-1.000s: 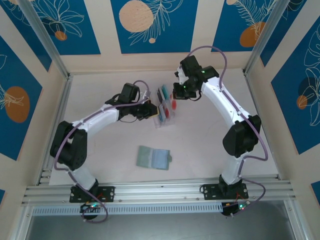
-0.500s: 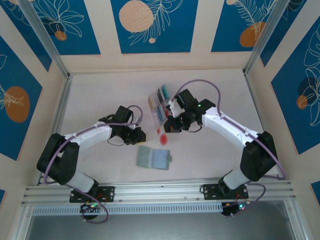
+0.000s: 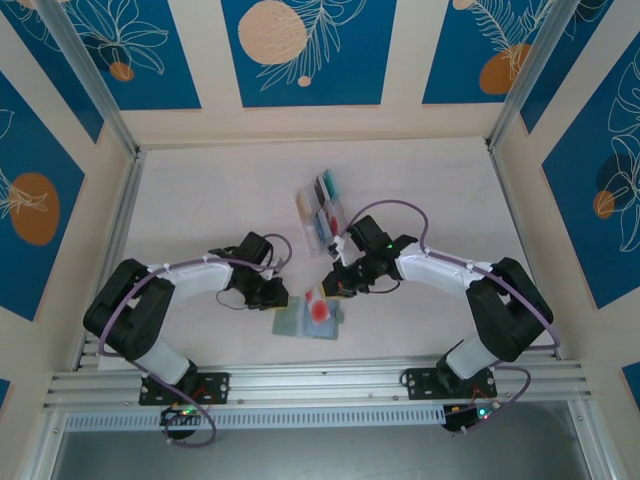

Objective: Put the credit cards into the card holder
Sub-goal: Insert the credit card into the card slot.

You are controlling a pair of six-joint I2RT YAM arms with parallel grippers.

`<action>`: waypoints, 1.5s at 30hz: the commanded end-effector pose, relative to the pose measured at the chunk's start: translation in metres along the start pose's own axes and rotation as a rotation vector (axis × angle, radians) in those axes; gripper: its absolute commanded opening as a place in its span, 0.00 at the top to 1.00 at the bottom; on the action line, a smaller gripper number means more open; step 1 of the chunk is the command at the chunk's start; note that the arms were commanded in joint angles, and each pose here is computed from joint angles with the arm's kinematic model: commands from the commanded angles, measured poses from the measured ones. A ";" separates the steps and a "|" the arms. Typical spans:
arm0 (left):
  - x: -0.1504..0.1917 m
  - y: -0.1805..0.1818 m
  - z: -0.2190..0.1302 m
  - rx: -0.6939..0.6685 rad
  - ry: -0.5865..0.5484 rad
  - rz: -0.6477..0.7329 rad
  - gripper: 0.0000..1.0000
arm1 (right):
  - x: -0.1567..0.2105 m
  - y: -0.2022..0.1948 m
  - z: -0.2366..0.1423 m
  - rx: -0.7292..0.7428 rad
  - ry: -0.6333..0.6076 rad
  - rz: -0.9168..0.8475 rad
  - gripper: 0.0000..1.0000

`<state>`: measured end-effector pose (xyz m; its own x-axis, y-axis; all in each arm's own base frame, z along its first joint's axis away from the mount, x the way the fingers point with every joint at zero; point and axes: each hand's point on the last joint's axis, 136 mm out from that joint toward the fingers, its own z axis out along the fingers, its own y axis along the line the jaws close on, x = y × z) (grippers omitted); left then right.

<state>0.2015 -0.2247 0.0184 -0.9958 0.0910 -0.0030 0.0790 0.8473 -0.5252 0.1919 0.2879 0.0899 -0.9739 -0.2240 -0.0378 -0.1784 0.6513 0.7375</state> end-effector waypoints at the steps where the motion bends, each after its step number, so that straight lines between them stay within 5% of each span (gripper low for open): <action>1: 0.011 0.016 0.010 -0.057 0.019 -0.006 0.85 | 0.006 0.000 0.009 -0.048 0.041 0.031 1.00; 31: 0.017 0.028 0.006 -0.098 -0.009 -0.054 0.85 | 0.011 -0.018 0.038 -0.164 0.123 0.133 1.00; 45: 0.016 0.017 -0.012 -0.063 -0.024 -0.055 0.80 | 0.004 -0.042 0.056 -0.079 0.091 0.155 1.00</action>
<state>0.1998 -0.2180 0.0234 -0.9987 0.0373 -0.0351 0.0501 0.8553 -0.5158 0.1880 0.3026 0.0312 -0.9679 -0.2105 0.1373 -0.0146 0.5926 0.8054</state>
